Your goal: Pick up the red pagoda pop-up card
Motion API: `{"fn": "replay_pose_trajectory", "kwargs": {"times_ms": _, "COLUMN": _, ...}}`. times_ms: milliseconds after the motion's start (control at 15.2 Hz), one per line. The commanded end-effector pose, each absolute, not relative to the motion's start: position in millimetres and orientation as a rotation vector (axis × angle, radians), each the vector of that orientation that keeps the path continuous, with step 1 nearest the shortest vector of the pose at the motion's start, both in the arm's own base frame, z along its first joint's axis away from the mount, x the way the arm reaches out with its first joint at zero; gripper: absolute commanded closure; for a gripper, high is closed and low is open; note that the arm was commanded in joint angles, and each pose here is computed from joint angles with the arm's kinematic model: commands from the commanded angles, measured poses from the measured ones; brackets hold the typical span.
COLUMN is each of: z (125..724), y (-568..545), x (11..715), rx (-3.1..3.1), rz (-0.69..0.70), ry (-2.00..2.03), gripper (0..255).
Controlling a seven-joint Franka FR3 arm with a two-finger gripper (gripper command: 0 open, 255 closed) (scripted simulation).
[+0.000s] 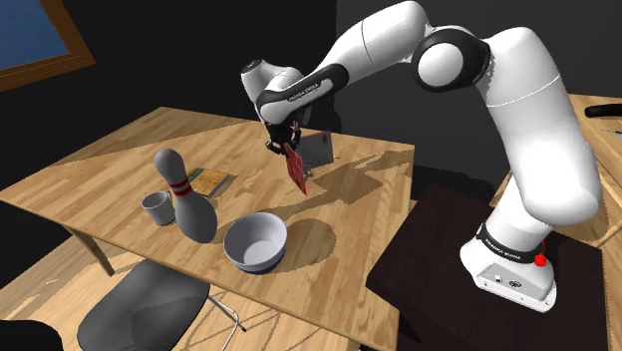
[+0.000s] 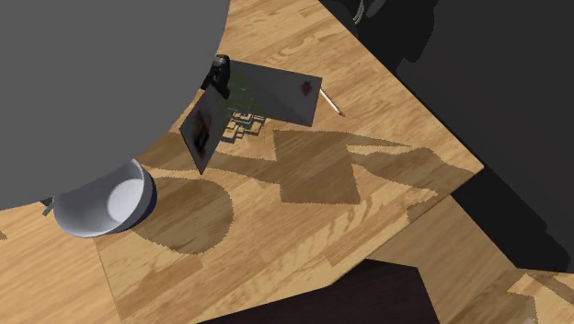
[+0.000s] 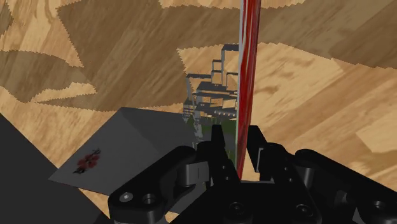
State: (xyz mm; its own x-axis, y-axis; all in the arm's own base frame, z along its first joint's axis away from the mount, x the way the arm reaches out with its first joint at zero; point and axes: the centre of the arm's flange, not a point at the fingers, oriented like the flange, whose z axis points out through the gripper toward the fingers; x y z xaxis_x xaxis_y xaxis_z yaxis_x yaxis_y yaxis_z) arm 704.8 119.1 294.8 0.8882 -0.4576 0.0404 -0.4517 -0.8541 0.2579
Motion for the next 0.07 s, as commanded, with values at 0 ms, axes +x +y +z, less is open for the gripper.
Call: {"fn": "replay_pose_trajectory", "kwargs": {"times_ms": 0, "z": 298.4, "y": 119.2, "x": 705.5, "rx": 2.795, "rz": -0.032, "ry": -0.686, "gripper": 255}}
